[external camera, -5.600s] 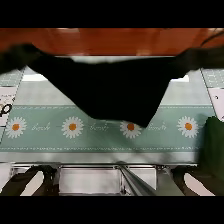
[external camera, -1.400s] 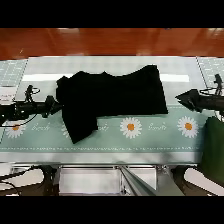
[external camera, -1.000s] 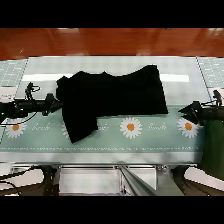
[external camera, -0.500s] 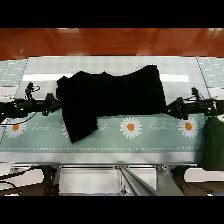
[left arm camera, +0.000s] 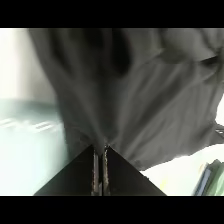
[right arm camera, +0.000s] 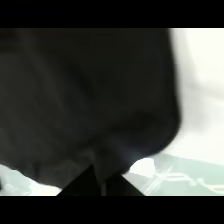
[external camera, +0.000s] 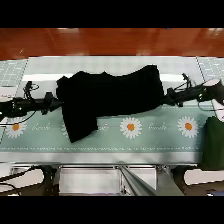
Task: Fold the shirts.
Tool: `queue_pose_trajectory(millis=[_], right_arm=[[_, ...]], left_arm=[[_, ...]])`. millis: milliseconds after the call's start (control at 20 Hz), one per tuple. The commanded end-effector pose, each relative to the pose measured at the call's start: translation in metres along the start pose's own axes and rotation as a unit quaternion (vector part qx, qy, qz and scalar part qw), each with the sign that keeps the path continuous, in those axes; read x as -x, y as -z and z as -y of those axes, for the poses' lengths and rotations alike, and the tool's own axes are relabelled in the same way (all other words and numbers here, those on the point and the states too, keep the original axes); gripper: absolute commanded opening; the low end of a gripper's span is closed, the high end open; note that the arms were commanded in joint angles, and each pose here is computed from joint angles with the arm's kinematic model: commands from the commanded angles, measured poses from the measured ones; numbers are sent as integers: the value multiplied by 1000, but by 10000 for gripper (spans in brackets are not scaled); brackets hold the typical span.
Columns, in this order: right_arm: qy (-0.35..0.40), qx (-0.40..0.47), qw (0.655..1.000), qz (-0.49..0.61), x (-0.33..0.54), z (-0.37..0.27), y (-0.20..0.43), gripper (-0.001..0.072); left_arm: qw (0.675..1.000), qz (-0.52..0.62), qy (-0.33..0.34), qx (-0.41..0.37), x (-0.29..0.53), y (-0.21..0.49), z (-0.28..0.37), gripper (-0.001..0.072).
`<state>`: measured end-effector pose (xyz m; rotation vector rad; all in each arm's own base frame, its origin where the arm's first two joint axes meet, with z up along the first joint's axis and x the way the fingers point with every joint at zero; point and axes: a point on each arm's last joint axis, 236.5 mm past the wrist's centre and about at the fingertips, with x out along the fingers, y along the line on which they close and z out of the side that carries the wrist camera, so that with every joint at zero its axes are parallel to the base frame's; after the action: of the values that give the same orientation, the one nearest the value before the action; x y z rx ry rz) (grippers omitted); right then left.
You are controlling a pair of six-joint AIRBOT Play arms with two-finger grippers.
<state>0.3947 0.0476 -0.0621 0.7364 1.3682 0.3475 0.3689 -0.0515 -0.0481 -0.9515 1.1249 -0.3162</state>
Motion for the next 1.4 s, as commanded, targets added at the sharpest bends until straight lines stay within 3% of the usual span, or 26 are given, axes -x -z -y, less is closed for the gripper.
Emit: queue_pose_trajectory(millis=[0,150,400,600,800,950,1100,1200,1350], right_arm=[[6,78,995,62,67,-56,-35,29],[56,165,968,178,166,-117,-69,29],[70,284,880,375,329,-247,-48,29],[88,345,794,493,421,-311,29,29],[151,353,733,562,475,-316,108,29],[191,345,725,565,483,-302,156,29],[216,321,720,576,487,-283,189,29],[233,291,727,577,484,-263,194,29],[236,261,769,533,449,-232,170,29]], left_arm=[[994,73,54,-52,36,-38,68,22],[961,185,151,-138,119,-72,192,21],[861,358,188,-307,273,-61,353,21],[803,430,163,-379,351,-15,412,21],[734,514,118,-428,413,56,432,21],[673,580,12,-460,440,107,426,21],[641,629,-83,-432,466,134,400,21],[645,617,-137,-429,466,138,377,21],[700,572,-158,-397,446,121,339,21]])
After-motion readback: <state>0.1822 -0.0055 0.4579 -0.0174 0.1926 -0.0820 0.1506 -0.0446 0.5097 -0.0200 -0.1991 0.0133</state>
